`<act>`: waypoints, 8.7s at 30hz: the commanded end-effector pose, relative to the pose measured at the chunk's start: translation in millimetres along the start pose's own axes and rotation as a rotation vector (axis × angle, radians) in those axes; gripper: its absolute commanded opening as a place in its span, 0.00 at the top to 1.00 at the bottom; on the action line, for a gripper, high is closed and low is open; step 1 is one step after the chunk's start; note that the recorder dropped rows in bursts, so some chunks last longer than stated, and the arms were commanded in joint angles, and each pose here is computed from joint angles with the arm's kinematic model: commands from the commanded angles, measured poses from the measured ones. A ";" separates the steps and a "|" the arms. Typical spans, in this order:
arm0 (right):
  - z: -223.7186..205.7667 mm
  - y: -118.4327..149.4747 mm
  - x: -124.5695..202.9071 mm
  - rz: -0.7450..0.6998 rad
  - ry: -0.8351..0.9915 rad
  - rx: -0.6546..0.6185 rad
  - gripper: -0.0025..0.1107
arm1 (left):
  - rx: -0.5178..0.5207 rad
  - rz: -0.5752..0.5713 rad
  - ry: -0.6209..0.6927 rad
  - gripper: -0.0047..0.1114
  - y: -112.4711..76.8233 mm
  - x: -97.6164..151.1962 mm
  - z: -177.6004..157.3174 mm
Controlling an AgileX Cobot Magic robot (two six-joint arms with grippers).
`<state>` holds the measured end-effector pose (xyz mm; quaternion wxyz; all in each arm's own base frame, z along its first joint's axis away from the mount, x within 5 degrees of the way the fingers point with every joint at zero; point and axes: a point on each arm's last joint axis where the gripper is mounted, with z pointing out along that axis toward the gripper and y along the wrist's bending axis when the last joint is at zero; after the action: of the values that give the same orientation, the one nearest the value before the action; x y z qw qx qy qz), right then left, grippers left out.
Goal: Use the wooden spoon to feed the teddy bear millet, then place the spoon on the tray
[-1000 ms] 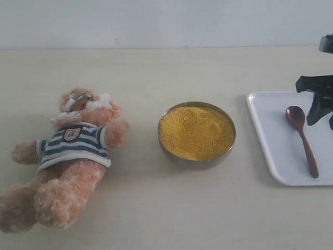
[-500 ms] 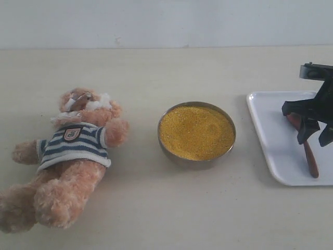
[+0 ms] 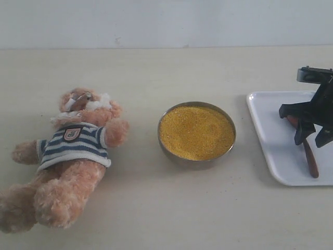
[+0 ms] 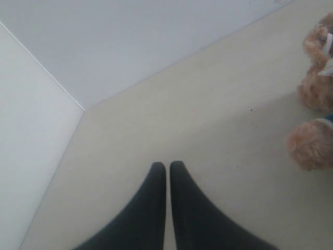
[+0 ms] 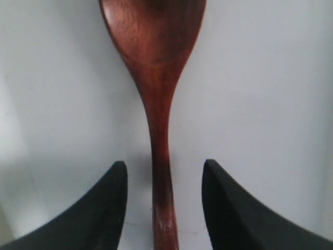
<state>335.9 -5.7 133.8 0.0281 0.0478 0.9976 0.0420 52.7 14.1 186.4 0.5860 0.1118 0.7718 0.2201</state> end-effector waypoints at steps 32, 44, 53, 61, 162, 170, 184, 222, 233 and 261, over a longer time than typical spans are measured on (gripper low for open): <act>12.0 7.2 -1.6 -0.023 0.012 0.092 0.98 | -0.004 0.003 -0.001 0.93 -0.1 0.6 0.0; -44.9 16.3 6.4 -0.111 -0.095 0.098 0.98 | -0.004 0.003 -0.001 0.93 -0.1 0.6 0.0; -95.5 88.9 32.4 -0.478 -0.164 0.169 0.98 | -0.004 0.003 -0.001 0.93 -0.1 0.6 0.0; -113.1 146.0 57.6 -0.786 -0.143 0.357 0.98 | -0.004 0.003 -0.001 0.93 -0.1 0.6 0.0; -20.0 225.2 96.5 -1.247 -0.023 0.835 0.98 | -0.004 0.003 -0.001 0.93 -0.1 0.6 0.0; -18.3 231.1 105.7 -1.264 -0.009 0.807 0.98 | -0.004 0.003 -0.001 0.93 -0.1 0.6 0.0; -36.9 230.2 110.9 -1.272 -0.011 0.731 0.98 | -0.004 0.003 -0.001 0.93 -0.1 0.6 0.0; -53.7 212.0 87.9 -1.244 -0.064 0.802 0.98 | -0.004 0.001 -0.001 0.93 -0.1 0.6 0.0; -42.5 213.0 85.7 -1.230 -0.052 0.825 0.98 | -0.004 0.001 -0.001 0.93 -0.1 0.6 0.0; -33.7 213.8 91.7 -1.205 0.008 0.759 0.98 | -0.004 0.001 -0.001 0.93 -0.1 0.6 0.0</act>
<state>264.0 213.7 181.2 0.0313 -0.5085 0.7915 -0.3375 52.7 14.1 186.4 0.5860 0.1118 0.7718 0.2201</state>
